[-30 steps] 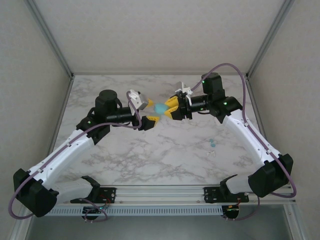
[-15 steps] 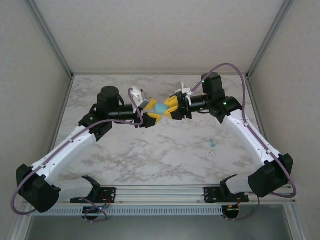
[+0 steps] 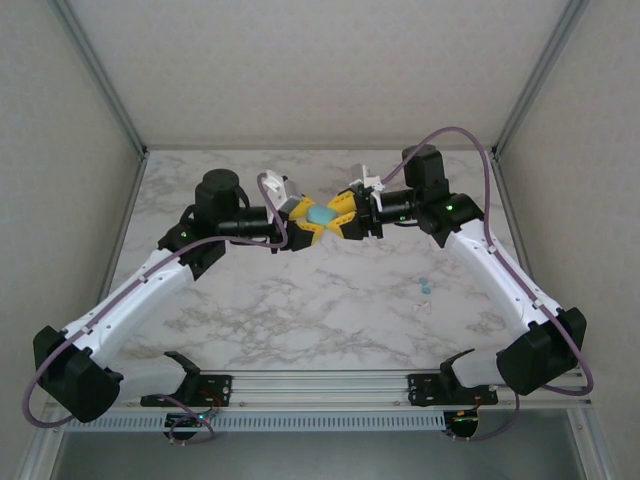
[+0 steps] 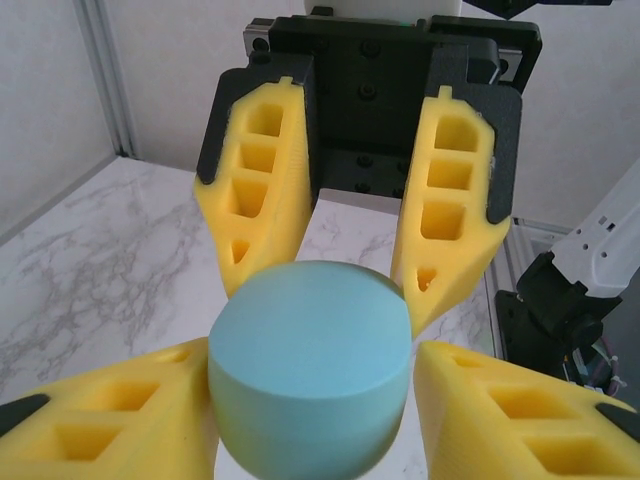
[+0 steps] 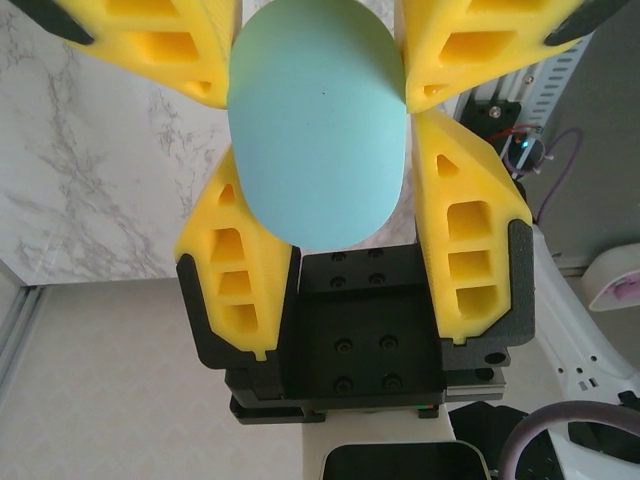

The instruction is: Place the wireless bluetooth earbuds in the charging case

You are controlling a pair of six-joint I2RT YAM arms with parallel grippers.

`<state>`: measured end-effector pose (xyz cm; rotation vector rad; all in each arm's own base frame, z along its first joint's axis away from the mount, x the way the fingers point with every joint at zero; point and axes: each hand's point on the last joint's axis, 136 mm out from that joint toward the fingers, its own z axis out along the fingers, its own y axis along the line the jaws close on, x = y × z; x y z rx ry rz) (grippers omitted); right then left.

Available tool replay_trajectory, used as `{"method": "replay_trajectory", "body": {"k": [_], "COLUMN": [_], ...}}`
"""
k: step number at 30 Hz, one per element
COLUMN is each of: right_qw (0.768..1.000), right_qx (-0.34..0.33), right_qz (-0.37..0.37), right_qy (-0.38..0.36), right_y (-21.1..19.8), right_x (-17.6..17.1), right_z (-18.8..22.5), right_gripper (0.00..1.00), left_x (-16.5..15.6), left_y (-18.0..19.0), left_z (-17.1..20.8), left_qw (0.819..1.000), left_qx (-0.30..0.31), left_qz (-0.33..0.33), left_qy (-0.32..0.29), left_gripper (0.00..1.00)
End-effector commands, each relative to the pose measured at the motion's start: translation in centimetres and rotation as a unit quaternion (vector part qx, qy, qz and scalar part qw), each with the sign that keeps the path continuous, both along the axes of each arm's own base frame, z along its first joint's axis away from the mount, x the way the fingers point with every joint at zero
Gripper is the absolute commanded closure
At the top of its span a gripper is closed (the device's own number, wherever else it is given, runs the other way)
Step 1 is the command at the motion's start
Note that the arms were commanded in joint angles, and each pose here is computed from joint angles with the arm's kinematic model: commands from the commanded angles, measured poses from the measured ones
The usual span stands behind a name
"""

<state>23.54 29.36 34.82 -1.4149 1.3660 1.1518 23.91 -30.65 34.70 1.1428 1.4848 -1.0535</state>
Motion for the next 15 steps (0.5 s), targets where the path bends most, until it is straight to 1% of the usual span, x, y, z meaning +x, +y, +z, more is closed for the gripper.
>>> {"method": "replay_trajectory", "body": {"k": [1,3,4,5,6,8,9,11,14,15], "right_qw": [1.000,1.000,0.999,0.999,0.999,0.999,0.999,0.999,0.999,0.999], "right_qx": [0.014,0.016,0.018,0.019,0.019,0.018,0.019,0.019,0.017,0.017], "right_qz": [0.010,0.009,0.009,0.007,0.005,0.001,0.001,0.001,0.002,0.003], "right_qy": [-0.025,-0.024,-0.025,-0.028,-0.029,-0.032,-0.034,-0.036,-0.033,-0.033], "right_y": [0.06,0.07,0.11,0.08,0.09,0.04,-0.04,-0.04,-0.01,-0.02], "right_x": [-0.66,-0.68,-0.65,-0.59,-0.52,-0.48,-0.50,-0.50,-0.55,-0.59], "right_z": [0.91,1.10,1.18,1.25,1.26,1.29,1.38,1.41,1.30,1.29], "right_gripper": [0.63,0.63,0.63,0.63,0.63,0.64,0.64,0.64,0.63,0.64], "left_x": [-0.68,-0.76,-0.78,-0.77,-0.77,-0.77,-0.84,-0.84,-0.79,-0.79], "left_y": [-0.38,-0.42,-0.39,-0.38,-0.35,-0.35,-0.28,-0.17,-0.24,-0.29], "left_z": [0.93,0.93,0.87,0.91,0.92,0.96,0.43,0.11,0.41,0.60], "left_qw": [1.000,1.000,1.000,1.000,1.000,1.000,1.000,1.000,1.000,1.000], "left_qx": [-0.005,-0.004,0.000,0.001,0.001,0.001,0.010,0.019,0.014,0.010], "left_qz": [-0.018,-0.021,-0.021,-0.021,-0.020,-0.021,-0.021,-0.020,-0.021,-0.021], "left_qy": [0.001,0.001,0.001,-0.003,-0.004,-0.008,0.001,0.001,0.001,0.002], "left_gripper": [0.51,0.52,0.51,0.46,0.44,0.44,0.44,0.45,0.52,0.52]}}
